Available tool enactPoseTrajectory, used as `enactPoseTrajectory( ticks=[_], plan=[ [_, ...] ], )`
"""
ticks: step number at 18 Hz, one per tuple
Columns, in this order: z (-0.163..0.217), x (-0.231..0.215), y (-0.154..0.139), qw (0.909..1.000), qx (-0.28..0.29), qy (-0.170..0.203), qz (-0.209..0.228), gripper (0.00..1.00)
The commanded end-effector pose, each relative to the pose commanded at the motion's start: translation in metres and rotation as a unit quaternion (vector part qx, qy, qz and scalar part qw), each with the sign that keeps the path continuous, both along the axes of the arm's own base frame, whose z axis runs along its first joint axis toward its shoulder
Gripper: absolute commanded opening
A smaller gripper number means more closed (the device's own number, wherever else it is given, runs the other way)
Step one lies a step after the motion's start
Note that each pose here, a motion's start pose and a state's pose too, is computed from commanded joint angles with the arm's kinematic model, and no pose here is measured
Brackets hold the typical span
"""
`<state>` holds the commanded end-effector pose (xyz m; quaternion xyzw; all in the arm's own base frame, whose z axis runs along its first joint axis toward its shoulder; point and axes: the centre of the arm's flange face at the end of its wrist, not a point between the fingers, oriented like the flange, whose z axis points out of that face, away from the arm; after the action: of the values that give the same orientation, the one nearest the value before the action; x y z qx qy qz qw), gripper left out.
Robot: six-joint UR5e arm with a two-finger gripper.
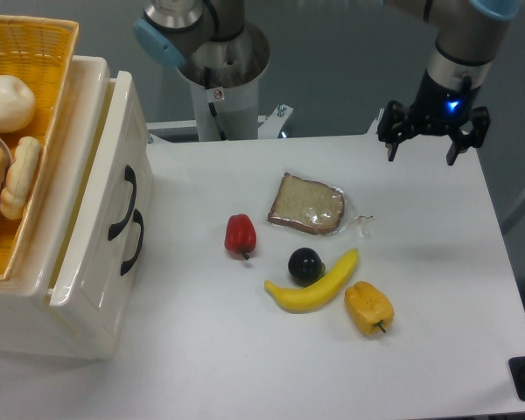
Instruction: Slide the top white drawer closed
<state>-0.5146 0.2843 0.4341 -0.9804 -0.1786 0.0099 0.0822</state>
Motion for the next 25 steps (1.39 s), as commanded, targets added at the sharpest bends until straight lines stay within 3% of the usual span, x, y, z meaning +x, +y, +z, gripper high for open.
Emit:
enactPoseTrajectory(
  ticks=[25],
  plan=[
    [-0.0059,-0.0004,0.0009,1.0,-0.002,-0.006,0.001,1.0]
  ],
)
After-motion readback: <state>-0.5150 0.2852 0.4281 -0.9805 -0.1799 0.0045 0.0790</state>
